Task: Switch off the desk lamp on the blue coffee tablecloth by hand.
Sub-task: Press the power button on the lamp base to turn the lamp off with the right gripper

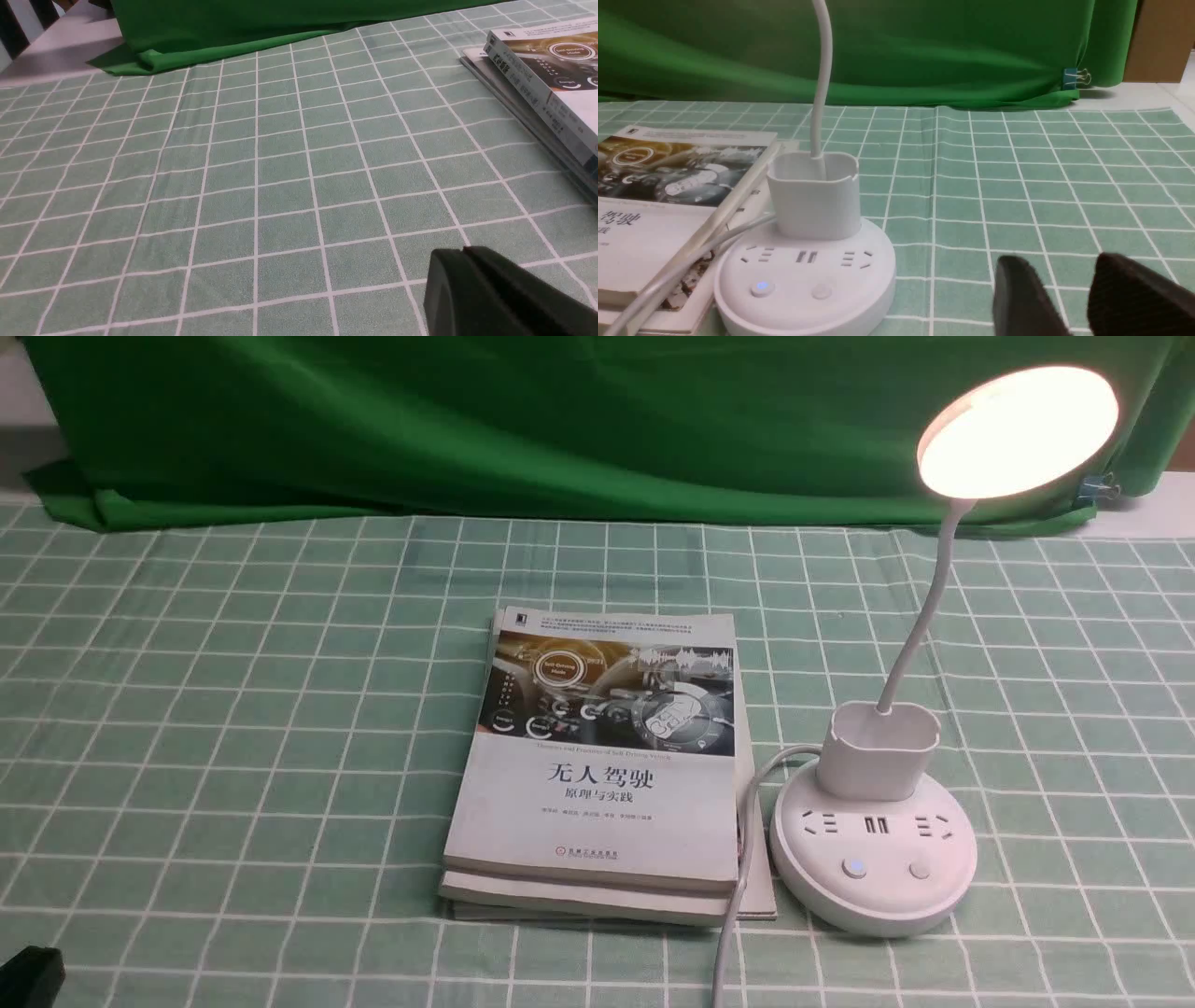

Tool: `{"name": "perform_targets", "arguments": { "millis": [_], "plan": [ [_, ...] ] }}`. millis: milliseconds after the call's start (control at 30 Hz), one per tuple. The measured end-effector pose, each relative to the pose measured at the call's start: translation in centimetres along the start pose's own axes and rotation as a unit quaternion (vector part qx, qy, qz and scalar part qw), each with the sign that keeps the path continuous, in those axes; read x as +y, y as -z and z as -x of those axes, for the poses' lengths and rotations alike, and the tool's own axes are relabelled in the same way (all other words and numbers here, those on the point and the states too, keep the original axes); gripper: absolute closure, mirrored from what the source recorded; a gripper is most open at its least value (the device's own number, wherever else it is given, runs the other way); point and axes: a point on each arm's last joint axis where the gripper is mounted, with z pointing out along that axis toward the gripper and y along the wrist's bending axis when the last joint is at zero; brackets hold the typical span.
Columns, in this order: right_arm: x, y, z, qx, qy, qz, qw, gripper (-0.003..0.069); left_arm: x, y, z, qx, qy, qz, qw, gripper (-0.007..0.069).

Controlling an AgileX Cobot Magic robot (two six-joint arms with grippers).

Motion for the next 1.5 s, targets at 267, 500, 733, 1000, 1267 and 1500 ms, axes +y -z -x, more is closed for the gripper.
{"name": "perform_targets", "arguments": {
  "millis": [267, 500, 733, 1000, 1267, 1500],
  "plan": [
    [0.0, 0.0, 0.0, 0.0, 0.0, 0.0, 1.0, 0.0419, 0.0, 0.0, 0.0, 0.0, 0.0, 0.0, 1.0, 0.0625],
    [0.0, 0.0, 0.0, 0.0, 0.0, 0.0, 1.0, 0.0419, 0.0, 0.0, 0.0, 0.0, 0.0, 0.0, 1.0, 0.0625],
    [0.0, 0.0, 0.0, -0.002, 0.0, 0.0, 1.0, 0.0419, 0.0, 0.0, 0.0, 0.0, 0.0, 0.0, 1.0, 0.0625],
    [0.0, 0.2, 2.0, -0.106, -0.252, 0.026, 0.962, 0.0419, 0.0, 0.0, 0.0, 0.0, 0.0, 0.0, 1.0, 0.0625],
    [0.2, 0.2, 2.9, -0.075, -0.323, 0.045, 0.942, 0.0555, 0.0, 0.0, 0.0, 0.0, 0.0, 0.0, 1.0, 0.0625],
    [1.8, -2.2, 10.4, 0.205, -0.141, 0.087, 0.965, 0.0609, 0.0, 0.0, 0.0, 0.0, 0.0, 0.0, 1.0, 0.0625]
  ]
}}
